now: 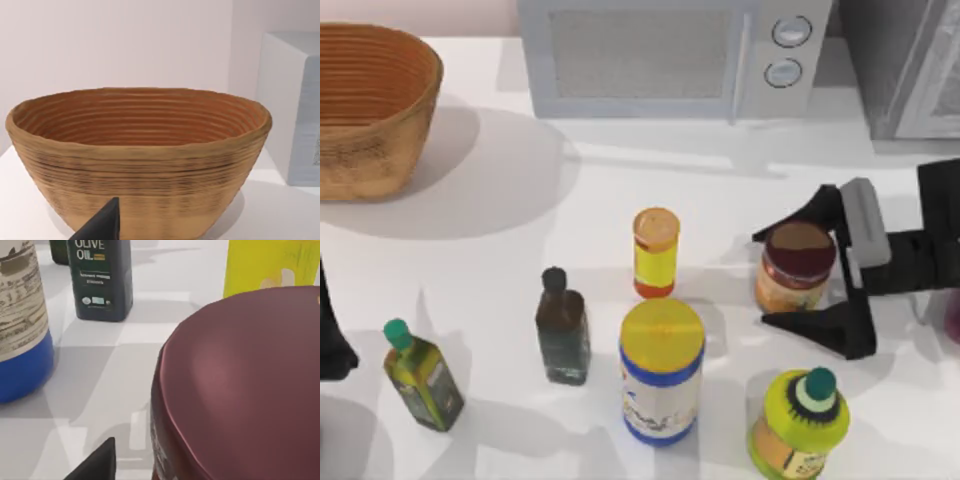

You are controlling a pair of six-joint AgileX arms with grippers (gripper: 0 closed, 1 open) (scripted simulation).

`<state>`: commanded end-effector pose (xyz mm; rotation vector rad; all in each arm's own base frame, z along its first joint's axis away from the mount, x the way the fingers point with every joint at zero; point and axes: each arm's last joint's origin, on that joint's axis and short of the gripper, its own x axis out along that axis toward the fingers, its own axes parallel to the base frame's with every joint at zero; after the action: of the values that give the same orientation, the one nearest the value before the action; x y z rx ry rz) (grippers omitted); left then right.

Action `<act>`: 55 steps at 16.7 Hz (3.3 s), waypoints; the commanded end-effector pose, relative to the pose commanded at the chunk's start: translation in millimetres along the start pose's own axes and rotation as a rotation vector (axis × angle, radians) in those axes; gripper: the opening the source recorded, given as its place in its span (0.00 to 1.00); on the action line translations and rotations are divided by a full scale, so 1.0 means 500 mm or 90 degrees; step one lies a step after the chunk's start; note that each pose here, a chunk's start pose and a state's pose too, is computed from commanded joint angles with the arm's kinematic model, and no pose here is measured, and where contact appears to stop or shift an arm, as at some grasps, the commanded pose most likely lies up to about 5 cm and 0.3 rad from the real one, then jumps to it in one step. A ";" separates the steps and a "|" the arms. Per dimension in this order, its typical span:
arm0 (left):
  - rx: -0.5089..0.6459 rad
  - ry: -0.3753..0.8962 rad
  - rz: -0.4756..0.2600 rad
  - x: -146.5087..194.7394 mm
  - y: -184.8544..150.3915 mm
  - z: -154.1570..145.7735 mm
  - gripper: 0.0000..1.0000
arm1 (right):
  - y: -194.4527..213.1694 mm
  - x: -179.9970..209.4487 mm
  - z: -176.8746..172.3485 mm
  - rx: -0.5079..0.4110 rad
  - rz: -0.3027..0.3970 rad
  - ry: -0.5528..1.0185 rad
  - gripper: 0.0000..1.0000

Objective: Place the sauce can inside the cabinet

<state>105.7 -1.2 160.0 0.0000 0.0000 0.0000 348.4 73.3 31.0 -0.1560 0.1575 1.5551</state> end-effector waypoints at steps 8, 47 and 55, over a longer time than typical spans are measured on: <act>0.000 0.000 0.000 0.000 0.000 0.000 1.00 | 0.000 0.000 0.000 0.000 0.000 0.000 0.47; 0.000 0.000 0.000 0.000 0.000 0.000 1.00 | 0.007 -0.064 0.293 0.010 -0.012 0.010 0.00; 0.000 0.000 0.000 0.000 0.000 0.000 1.00 | 0.175 -0.130 0.371 0.036 -0.242 0.131 0.00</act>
<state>105.7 -1.2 160.0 0.0000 0.0000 0.0000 260.4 47.2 225.7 -0.2846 0.3155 1.1526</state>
